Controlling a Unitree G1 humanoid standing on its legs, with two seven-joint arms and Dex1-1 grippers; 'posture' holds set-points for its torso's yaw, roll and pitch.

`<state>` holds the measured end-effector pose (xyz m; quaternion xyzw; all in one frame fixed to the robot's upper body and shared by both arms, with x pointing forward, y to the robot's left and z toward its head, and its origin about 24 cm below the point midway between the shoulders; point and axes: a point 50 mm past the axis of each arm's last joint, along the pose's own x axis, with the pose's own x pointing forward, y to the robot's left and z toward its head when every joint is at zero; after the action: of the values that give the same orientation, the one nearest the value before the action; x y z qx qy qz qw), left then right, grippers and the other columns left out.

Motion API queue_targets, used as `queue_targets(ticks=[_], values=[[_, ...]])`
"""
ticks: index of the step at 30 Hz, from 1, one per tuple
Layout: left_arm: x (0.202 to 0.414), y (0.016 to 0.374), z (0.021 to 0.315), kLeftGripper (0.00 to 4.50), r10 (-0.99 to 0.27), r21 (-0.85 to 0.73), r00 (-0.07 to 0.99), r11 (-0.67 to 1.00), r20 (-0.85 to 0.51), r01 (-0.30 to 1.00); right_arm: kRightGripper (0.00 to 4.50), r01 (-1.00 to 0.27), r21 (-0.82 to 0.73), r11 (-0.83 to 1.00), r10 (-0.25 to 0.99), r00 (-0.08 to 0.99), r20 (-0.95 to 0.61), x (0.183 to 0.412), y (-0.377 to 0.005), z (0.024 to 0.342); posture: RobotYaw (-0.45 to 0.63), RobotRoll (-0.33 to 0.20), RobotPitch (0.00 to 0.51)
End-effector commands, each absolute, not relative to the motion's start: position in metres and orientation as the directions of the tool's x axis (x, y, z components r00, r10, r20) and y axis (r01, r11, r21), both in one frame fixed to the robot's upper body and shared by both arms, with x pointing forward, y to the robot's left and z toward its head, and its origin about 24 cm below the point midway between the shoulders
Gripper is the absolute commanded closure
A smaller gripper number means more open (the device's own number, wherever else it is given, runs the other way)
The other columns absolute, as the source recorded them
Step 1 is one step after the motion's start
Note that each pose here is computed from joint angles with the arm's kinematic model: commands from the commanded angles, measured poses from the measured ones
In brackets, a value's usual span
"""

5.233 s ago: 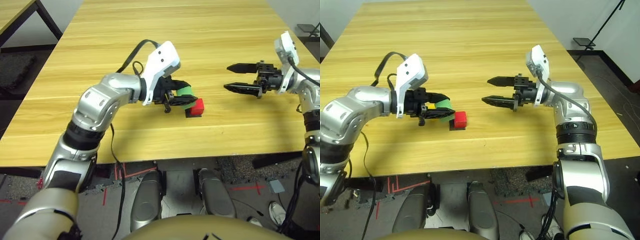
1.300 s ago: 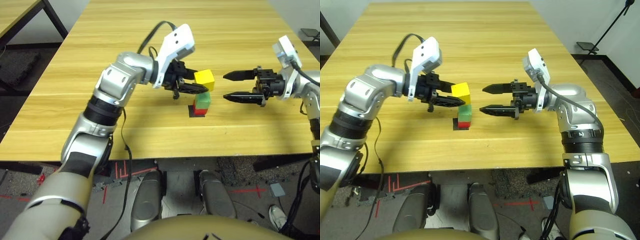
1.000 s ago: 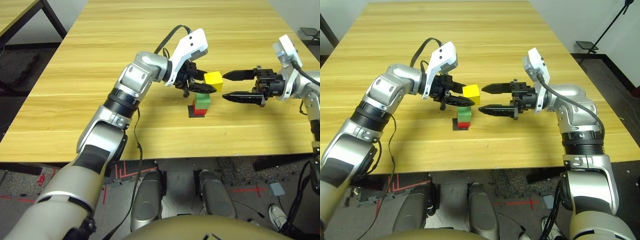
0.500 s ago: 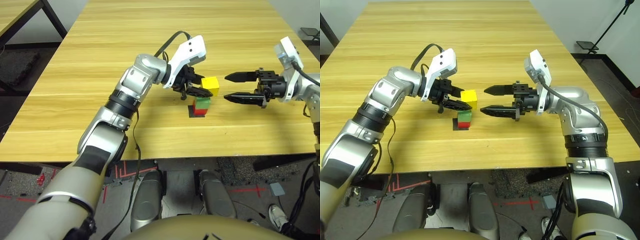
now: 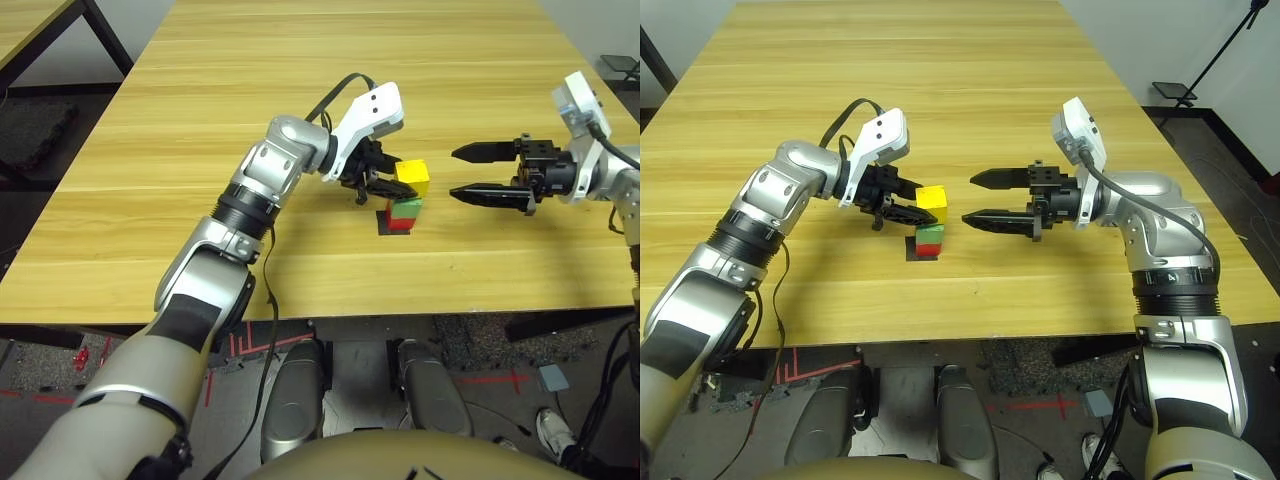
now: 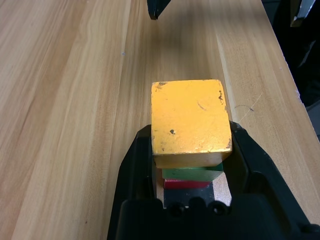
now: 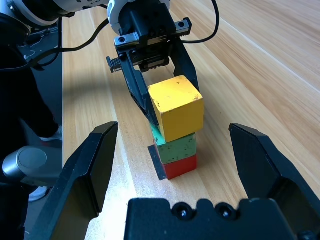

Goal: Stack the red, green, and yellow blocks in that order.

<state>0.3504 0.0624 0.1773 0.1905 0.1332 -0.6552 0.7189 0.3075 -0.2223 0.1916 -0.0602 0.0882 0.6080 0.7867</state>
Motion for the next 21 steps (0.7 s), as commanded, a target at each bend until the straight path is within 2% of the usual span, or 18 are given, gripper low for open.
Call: queue_targets(ticks=[1, 21], values=[[0.348, 0.065, 0.167, 2.55, -0.883, 0.072, 0.09, 0.063, -0.461, 0.995, 0.0, -0.966, 0.005, 0.26, 0.947, 0.254, -0.197, 0.305, -0.225, 0.194, 0.12, -0.06, 0.138], [0.35, 0.065, 0.178, 2.55, -0.887, 0.054, 0.081, 0.064, -0.455, 0.996, 0.0, -0.96, -0.004, 0.281, 0.941, 0.277, -0.195, 0.309, -0.227, 0.195, 0.13, -0.063, 0.13]])
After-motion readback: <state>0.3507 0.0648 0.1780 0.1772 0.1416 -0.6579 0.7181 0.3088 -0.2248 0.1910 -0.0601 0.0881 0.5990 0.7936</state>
